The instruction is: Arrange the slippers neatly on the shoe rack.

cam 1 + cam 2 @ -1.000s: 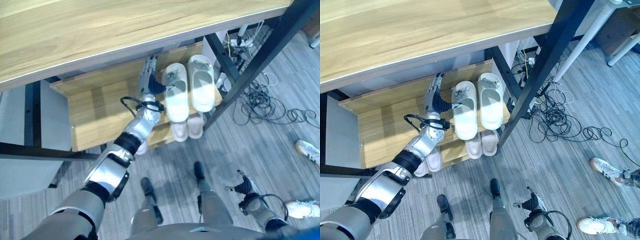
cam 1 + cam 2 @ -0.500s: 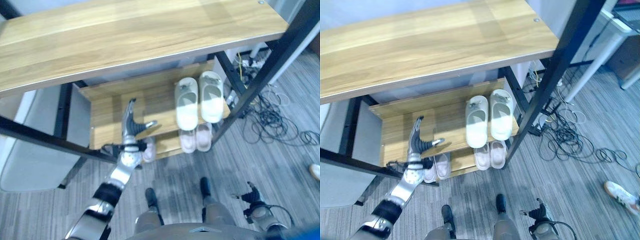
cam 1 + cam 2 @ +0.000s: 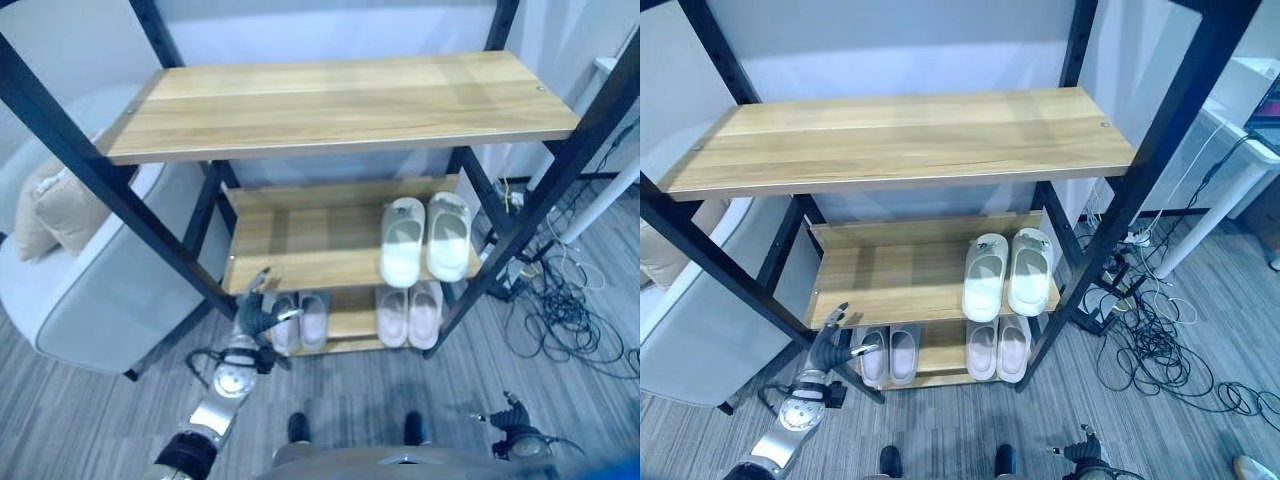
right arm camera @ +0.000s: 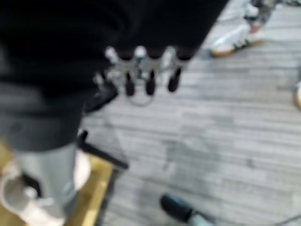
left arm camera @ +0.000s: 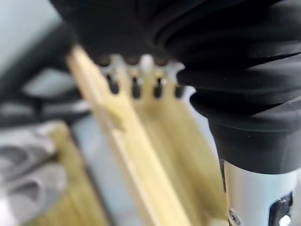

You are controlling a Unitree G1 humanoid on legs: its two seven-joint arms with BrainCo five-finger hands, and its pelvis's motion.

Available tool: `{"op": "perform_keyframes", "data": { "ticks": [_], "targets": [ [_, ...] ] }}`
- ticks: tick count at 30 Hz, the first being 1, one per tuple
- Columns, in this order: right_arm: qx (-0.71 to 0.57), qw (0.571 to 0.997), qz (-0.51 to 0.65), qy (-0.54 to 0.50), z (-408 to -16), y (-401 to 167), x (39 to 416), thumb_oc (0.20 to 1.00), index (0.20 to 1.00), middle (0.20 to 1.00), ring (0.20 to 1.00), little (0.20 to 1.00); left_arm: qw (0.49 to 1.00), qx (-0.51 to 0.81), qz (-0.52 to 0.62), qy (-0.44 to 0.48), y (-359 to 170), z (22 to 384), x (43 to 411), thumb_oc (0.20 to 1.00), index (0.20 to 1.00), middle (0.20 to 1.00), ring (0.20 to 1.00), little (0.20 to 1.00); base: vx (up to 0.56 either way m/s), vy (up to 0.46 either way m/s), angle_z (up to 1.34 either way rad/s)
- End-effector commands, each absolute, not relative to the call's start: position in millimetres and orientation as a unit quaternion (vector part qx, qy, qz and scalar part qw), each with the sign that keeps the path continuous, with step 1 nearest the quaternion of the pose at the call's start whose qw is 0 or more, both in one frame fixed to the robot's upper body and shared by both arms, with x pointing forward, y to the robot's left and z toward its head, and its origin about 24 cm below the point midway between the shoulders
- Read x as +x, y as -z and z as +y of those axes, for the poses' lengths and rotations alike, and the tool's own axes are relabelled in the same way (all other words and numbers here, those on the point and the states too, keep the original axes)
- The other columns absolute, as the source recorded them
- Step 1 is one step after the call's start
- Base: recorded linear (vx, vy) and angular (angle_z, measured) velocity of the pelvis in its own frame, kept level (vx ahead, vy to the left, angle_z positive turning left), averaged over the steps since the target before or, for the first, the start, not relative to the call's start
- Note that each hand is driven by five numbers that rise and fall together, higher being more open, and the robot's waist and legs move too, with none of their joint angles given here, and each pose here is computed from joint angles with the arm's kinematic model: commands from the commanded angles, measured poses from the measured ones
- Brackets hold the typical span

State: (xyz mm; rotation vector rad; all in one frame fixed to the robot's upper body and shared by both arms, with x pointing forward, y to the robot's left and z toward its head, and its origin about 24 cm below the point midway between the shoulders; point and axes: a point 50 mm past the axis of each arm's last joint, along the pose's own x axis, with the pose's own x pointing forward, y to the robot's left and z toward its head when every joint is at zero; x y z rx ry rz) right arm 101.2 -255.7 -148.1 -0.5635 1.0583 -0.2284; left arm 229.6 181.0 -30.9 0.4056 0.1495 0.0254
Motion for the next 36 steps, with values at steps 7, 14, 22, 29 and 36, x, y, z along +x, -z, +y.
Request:
{"op": "perform_keyframes", "data": {
  "ticks": [7, 14, 22, 29, 36],
  "targets": [
    [-0.307, 0.835, 0.444, 0.108, -265.5, 133.0, 133.5, 1.000, 1.000, 1.000, 1.000, 1.000, 0.974, 0.214, -0.035, 0.059, -6.9, 134.8, 267.5, 1.000, 1.000, 1.000, 1.000, 1.000, -0.02, -0.002, -0.06],
    [-0.330, 0.847, 0.403, 0.105, -265.5, 121.8, 157.8, 1.000, 1.000, 1.000, 1.000, 1.000, 0.968, 0.228, -0.024, 0.103, 0.8, 100.3, 276.8, 1.000, 1.000, 1.000, 1.000, 1.000, -0.07, -0.001, -0.05],
    [-0.341, 0.852, 0.383, 0.106, -264.5, 116.2, 168.5, 1.000, 1.000, 1.000, 1.000, 1.000, 0.973, 0.195, -0.042, 0.115, -12.1, 77.2, 286.2, 1.000, 1.000, 1.000, 1.000, 1.000, -0.03, -0.022, -0.11],
    [-0.341, 0.856, 0.372, 0.112, -263.9, 113.1, 173.9, 1.000, 1.000, 1.000, 1.000, 1.000, 0.979, 0.157, -0.038, 0.125, -16.2, 64.1, 288.0, 1.000, 1.000, 1.000, 1.000, 1.000, 0.00, -0.023, -0.05],
    [-0.331, 0.887, 0.313, 0.071, -238.3, 105.3, 175.2, 1.000, 1.000, 1.000, 1.000, 1.000, 0.989, 0.081, -0.040, 0.116, -27.0, 64.4, 290.3, 1.000, 1.000, 1.000, 1.000, 1.000, 0.01, -0.019, -0.01]
  ]
}}
